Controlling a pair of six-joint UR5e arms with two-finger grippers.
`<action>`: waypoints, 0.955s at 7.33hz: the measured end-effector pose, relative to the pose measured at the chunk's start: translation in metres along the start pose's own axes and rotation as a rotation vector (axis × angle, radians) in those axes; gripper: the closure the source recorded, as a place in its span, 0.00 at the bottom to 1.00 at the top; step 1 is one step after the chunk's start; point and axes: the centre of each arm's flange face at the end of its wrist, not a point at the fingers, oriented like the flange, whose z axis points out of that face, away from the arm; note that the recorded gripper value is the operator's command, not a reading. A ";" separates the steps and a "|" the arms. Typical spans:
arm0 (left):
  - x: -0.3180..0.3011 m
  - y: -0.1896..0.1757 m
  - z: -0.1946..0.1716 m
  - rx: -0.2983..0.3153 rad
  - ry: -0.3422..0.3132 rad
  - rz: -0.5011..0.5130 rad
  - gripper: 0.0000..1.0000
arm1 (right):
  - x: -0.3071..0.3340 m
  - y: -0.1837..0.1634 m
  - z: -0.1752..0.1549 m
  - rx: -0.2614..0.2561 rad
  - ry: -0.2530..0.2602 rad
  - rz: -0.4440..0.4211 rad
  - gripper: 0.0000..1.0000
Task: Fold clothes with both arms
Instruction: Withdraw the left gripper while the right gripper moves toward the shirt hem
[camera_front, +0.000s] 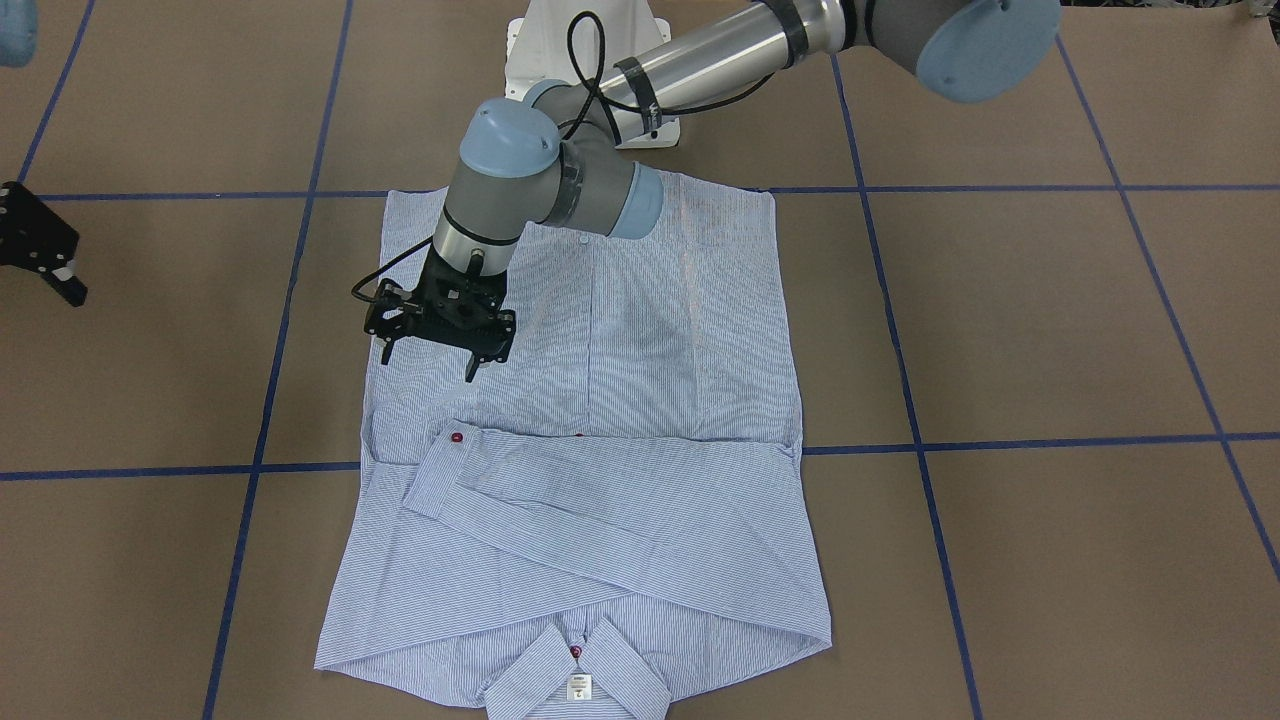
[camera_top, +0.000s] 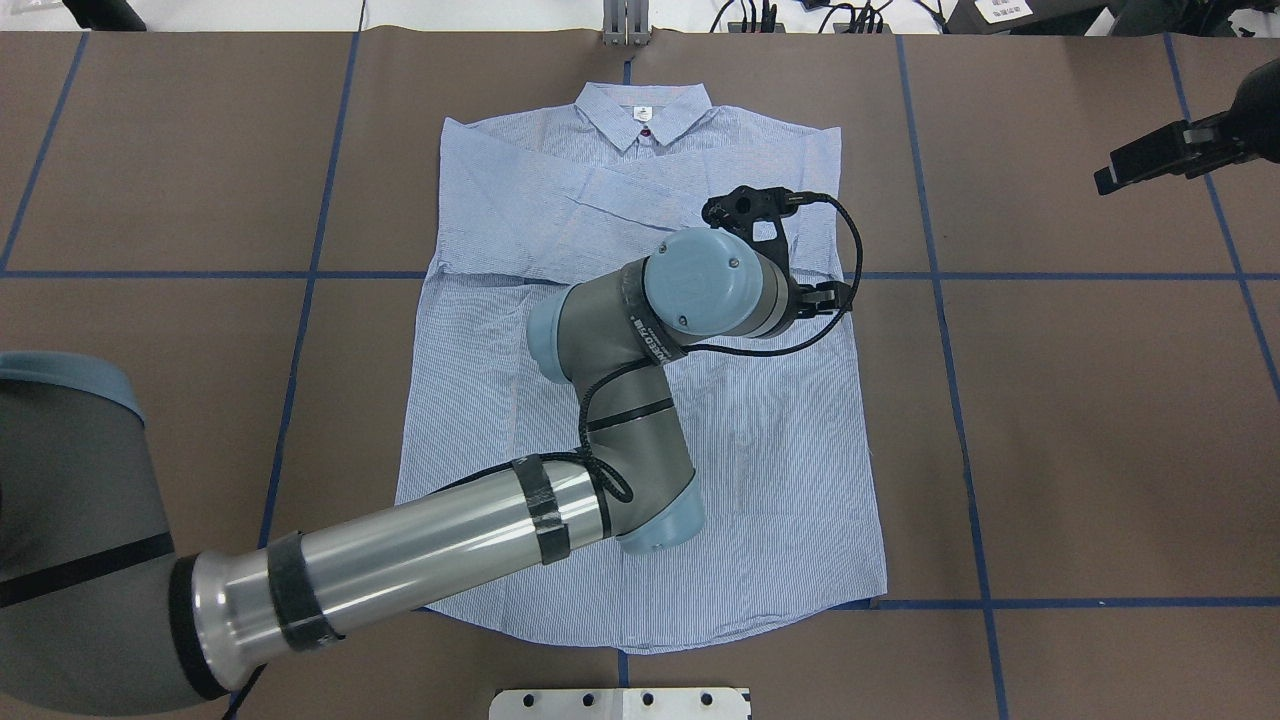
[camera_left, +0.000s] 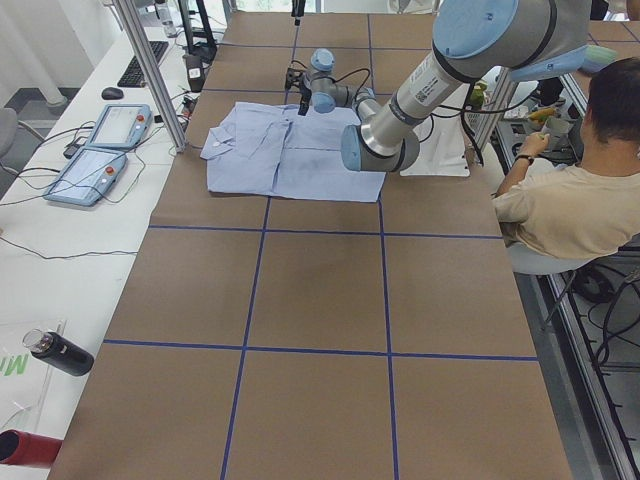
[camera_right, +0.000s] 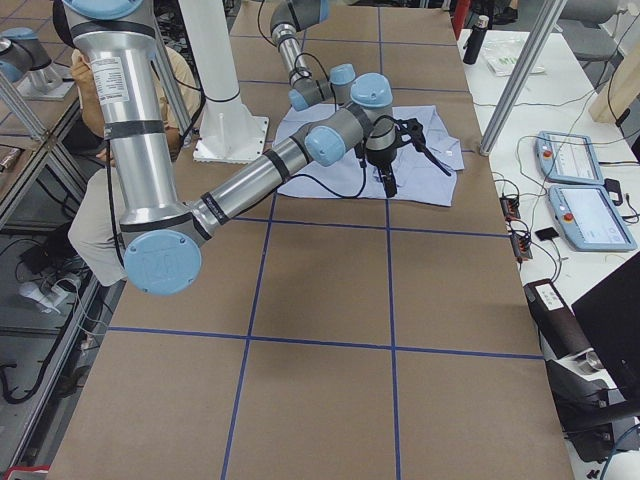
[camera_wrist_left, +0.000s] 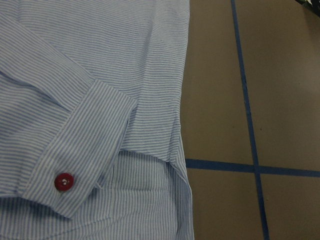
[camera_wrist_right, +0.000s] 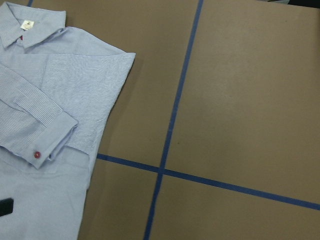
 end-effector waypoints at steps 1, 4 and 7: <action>-0.033 0.007 -0.033 -0.009 -0.029 0.060 0.00 | -0.039 0.014 0.022 0.034 -0.009 0.049 0.00; -0.158 0.028 -0.162 -0.002 -0.102 0.245 0.00 | -0.176 0.100 0.088 0.116 -0.009 0.191 0.00; -0.259 0.058 -0.226 0.029 -0.197 0.155 0.00 | -0.238 0.184 0.106 0.079 0.013 0.293 0.00</action>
